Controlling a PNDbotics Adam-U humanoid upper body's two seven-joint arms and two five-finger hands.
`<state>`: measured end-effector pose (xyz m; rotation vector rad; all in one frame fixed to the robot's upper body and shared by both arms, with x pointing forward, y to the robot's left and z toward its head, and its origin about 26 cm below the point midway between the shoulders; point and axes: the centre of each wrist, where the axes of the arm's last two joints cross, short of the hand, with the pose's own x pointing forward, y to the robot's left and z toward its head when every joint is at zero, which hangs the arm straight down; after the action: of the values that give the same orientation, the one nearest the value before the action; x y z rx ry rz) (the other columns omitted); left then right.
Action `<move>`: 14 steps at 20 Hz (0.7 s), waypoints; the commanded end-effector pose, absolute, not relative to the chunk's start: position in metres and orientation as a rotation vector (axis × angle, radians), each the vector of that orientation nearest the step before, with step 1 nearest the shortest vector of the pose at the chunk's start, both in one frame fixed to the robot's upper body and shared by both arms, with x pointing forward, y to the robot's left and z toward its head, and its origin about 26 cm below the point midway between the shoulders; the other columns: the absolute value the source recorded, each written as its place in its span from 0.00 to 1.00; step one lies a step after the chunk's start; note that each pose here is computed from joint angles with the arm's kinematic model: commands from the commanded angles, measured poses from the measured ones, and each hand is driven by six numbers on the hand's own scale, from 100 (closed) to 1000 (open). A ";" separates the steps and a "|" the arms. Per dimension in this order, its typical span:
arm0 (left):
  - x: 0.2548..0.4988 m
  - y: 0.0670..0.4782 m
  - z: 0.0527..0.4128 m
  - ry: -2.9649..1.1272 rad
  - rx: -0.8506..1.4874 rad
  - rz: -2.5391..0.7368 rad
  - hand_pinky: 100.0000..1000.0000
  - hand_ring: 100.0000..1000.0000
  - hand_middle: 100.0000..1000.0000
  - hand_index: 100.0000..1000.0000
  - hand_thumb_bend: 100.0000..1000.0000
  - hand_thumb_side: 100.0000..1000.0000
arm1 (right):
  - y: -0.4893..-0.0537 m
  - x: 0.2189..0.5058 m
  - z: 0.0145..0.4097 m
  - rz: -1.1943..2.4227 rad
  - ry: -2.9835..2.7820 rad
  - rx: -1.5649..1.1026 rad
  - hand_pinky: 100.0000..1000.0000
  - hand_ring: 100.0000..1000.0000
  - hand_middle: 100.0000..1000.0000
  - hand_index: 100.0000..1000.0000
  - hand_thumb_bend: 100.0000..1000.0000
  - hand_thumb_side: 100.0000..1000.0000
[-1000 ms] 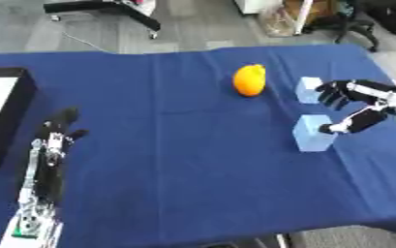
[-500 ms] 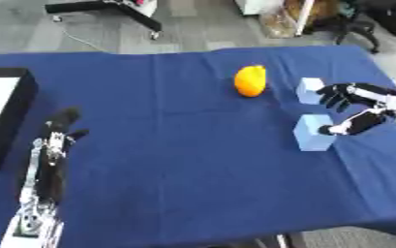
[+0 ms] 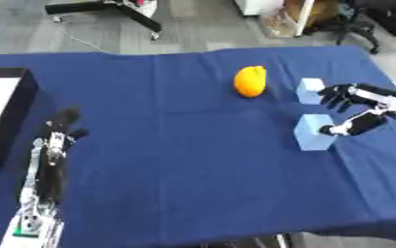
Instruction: Pick up the objects with one hand, pass them to the other hand, and then place them into the box on the other side of the table.
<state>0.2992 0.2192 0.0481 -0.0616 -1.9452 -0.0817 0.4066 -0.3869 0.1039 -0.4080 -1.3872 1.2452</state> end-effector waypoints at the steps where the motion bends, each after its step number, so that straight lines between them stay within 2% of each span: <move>1: 0.301 0.220 0.057 -1.976 -0.063 -0.089 0.76 0.89 0.79 0.78 0.18 0.72 | -0.399 0.404 0.125 1.227 -1.426 -0.455 0.65 0.74 0.71 0.89 0.47 0.09; 7: 0.301 0.220 0.056 -1.975 -0.062 -0.089 0.76 0.89 0.79 0.78 0.18 0.73 | -0.402 0.398 0.140 1.207 -1.459 -0.455 0.65 0.74 0.70 0.89 0.47 0.10; 14: 0.301 0.220 0.057 -1.977 -0.061 -0.089 0.76 0.89 0.79 0.78 0.18 0.72 | -0.404 0.397 0.138 1.214 -1.434 -0.451 0.66 0.74 0.71 0.89 0.47 0.10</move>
<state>0.2992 0.2192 0.0481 -0.0616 -1.9453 -0.0816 0.3973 -0.3932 0.1180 -0.3986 -1.4278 1.1986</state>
